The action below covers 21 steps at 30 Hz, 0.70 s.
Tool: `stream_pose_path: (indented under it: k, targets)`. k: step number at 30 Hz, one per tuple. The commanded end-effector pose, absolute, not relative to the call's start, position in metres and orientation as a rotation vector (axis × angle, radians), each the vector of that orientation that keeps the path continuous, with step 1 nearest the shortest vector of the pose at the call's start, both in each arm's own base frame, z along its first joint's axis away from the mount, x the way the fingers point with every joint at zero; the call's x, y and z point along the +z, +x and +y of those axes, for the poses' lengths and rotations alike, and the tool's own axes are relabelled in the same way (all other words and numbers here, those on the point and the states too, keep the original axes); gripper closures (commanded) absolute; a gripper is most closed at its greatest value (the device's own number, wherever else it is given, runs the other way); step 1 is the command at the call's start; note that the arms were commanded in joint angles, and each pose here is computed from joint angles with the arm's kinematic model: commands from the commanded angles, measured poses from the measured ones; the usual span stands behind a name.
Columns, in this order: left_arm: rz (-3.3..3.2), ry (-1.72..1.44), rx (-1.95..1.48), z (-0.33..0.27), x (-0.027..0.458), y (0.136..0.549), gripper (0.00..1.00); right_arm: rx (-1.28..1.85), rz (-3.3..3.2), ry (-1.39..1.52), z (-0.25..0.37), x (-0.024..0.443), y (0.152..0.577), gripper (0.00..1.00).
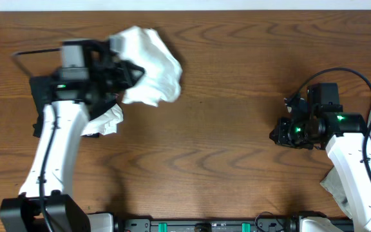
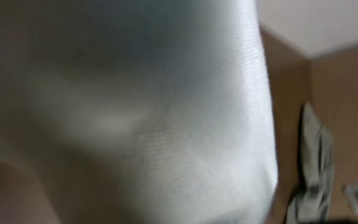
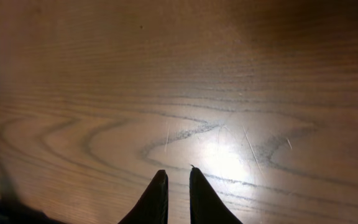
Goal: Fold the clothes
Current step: 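Place the white bundle on top of the black garment and release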
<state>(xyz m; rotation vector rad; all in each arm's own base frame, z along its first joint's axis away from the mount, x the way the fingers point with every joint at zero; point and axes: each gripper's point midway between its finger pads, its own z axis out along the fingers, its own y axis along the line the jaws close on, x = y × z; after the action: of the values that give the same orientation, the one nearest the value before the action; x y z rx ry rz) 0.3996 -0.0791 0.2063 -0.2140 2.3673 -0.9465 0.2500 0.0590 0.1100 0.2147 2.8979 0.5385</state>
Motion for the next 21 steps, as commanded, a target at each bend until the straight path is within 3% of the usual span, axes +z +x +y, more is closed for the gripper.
stream_pose_path:
  k: [1,9,16,19,21]
  targets:
    - [2.231,-0.217,-0.997,-0.043,0.245,0.407,0.94,0.536,2.888,0.194,0.059,0.115,0.251,0.89]
    - [2.133,-0.526,-0.813,0.078,0.235,0.413,0.94,0.536,2.888,0.194,0.059,0.115,0.251,0.91]
    - [2.195,-0.782,-0.814,0.137,0.176,0.399,0.93,0.536,2.895,0.196,0.059,0.114,0.249,0.92]
    - [2.248,-0.865,-0.85,0.141,0.151,0.39,0.84,0.536,2.893,0.196,0.059,0.114,0.25,0.92]
    - [2.294,-0.88,-0.844,0.142,0.139,0.38,0.62,0.536,2.894,0.201,0.059,0.114,0.25,0.92]
